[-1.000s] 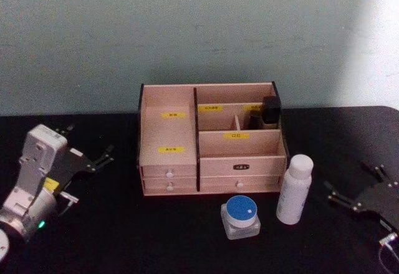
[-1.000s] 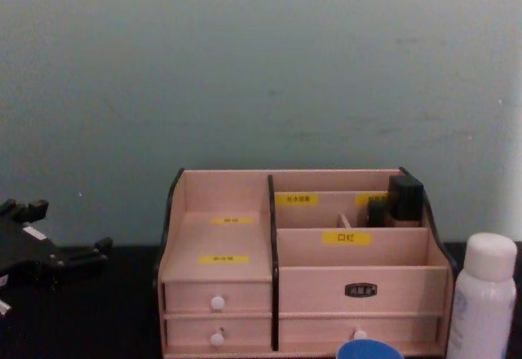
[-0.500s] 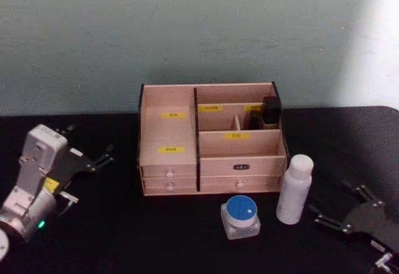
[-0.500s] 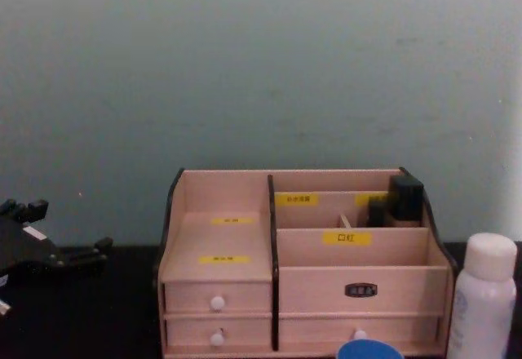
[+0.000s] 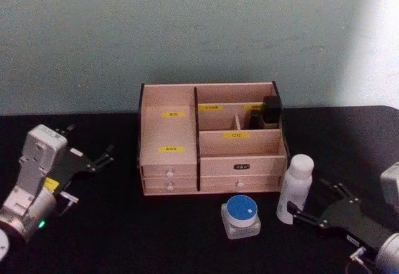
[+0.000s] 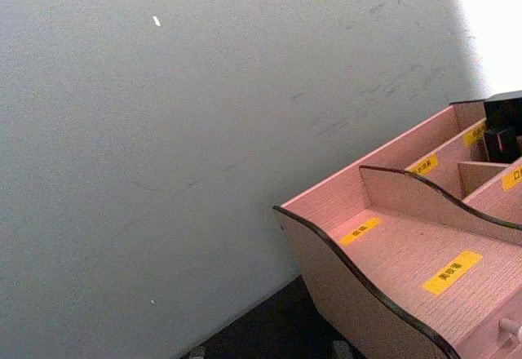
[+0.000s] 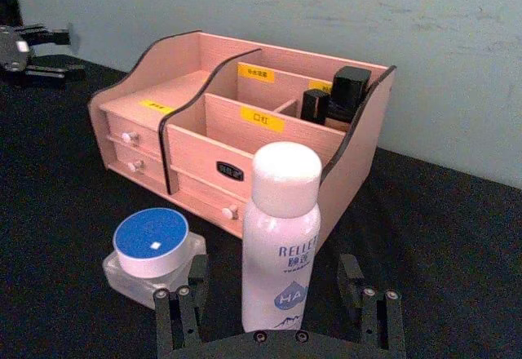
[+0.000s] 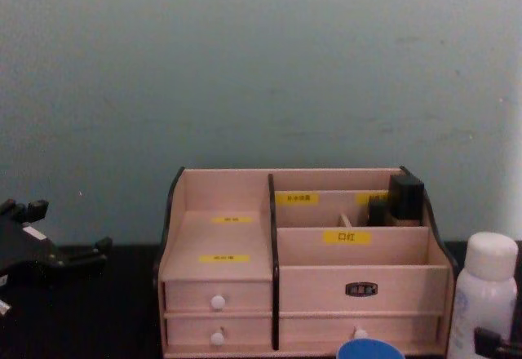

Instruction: Pick up the facial cleanser and watermelon frost from the table and place them into the tiered storage box.

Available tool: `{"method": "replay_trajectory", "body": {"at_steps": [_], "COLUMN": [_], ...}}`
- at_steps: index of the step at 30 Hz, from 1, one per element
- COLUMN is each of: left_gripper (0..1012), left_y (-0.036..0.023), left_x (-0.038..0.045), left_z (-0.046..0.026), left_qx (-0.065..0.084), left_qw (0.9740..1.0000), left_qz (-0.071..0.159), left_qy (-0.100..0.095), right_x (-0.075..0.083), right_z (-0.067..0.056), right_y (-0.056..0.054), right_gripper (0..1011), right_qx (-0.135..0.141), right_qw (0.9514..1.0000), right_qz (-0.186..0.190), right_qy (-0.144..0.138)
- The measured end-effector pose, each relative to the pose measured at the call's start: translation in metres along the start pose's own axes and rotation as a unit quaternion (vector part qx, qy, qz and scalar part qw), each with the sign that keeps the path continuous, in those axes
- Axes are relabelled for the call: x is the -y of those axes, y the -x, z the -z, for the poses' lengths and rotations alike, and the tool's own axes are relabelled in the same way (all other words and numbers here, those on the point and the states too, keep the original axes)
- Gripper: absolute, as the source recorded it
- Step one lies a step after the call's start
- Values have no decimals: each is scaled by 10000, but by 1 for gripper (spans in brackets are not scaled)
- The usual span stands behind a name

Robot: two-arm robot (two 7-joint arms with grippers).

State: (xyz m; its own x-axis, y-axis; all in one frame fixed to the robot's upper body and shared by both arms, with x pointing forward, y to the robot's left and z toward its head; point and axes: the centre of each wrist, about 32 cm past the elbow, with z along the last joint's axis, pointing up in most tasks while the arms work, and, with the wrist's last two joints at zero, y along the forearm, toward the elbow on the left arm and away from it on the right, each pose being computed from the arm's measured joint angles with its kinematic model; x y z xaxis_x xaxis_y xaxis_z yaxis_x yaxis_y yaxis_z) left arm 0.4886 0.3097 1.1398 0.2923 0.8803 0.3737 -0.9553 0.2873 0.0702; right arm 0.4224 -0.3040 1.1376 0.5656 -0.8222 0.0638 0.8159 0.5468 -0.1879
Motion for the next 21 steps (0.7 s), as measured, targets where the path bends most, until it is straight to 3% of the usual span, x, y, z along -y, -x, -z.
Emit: {"method": "replay_trajectory", "body": {"at_steps": [21], "left_gripper": [1001], "left_y": [0], "left_x": [0], "left_z": [0], "left_qx": [0], "left_qw": [10000], "left_qz": [0], "left_qy": [0], "right_x": [-239], "right_z": [1], "right_y": [0], "right_gripper": [1002], "right_qx": [-224], "right_qw": [9996], "right_qz": [135], "right_qy": [-118]}}
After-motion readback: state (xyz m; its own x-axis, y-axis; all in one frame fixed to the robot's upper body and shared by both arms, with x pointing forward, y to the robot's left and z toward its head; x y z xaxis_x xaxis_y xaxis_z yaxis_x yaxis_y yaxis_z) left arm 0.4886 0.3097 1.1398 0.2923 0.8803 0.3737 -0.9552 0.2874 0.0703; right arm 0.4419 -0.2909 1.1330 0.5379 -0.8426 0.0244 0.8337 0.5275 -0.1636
